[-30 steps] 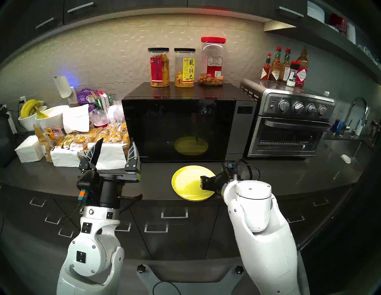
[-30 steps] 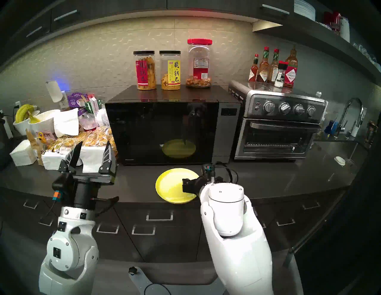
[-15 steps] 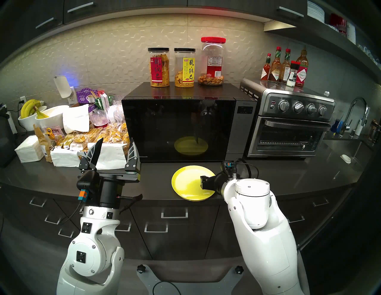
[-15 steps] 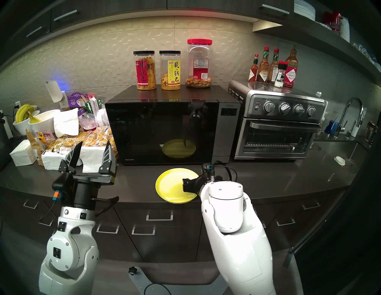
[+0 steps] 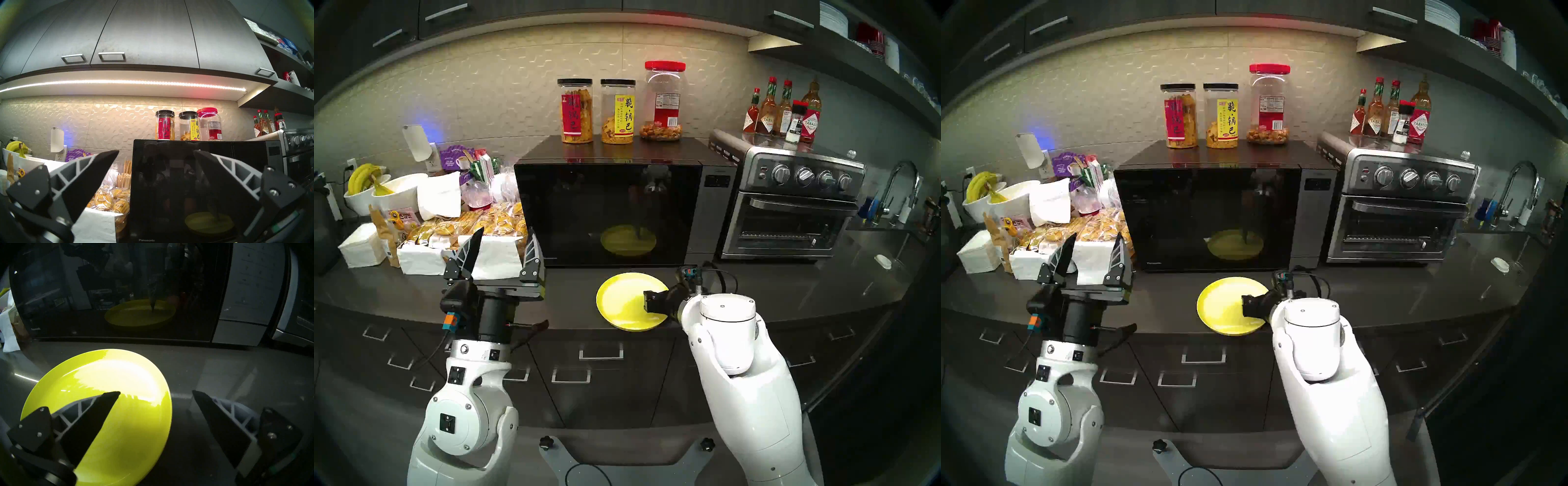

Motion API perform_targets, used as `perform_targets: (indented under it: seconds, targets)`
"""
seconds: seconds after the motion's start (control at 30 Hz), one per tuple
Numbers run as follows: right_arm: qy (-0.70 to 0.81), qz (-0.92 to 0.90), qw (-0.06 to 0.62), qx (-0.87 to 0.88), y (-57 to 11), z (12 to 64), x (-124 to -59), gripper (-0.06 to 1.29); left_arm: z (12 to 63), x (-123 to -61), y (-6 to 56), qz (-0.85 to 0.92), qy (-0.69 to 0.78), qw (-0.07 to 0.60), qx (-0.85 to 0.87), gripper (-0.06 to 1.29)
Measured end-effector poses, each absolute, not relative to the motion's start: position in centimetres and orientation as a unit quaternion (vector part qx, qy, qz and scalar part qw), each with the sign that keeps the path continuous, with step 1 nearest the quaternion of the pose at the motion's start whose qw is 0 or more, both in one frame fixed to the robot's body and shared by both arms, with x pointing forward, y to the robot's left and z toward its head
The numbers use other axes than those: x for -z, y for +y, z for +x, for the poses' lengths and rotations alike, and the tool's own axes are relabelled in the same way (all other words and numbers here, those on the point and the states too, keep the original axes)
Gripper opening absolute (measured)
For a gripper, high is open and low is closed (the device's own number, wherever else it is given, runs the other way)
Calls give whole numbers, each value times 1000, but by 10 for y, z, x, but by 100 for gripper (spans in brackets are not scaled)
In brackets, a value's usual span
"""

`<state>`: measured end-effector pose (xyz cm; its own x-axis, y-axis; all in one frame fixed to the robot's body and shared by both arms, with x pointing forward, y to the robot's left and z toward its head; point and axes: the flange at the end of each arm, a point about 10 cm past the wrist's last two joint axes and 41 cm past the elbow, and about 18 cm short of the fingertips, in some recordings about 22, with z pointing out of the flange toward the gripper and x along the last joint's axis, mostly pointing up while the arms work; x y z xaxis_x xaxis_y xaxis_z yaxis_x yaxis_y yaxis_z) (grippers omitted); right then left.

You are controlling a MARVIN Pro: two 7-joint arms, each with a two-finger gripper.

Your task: Open the microwave, put the plate inside, and close the door

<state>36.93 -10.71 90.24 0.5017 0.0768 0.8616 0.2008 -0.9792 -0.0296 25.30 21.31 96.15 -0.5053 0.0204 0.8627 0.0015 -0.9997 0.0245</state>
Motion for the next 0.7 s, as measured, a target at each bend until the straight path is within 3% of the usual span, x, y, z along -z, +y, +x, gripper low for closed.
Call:
perform_targets:
  seconds: [0.23, 0.37, 0.7]
  targets:
    - [-79, -858, 77, 502, -110, 365, -913, 121, 253, -962, 213, 497, 11, 5, -867, 127]
    - [-81, -856, 80, 504, -112, 362, -915, 98, 253, -962, 213, 497, 11, 5, -867, 127]
    - [-86, -858, 80, 500, -112, 359, -912, 81, 253, -962, 213, 497, 11, 5, -867, 127]
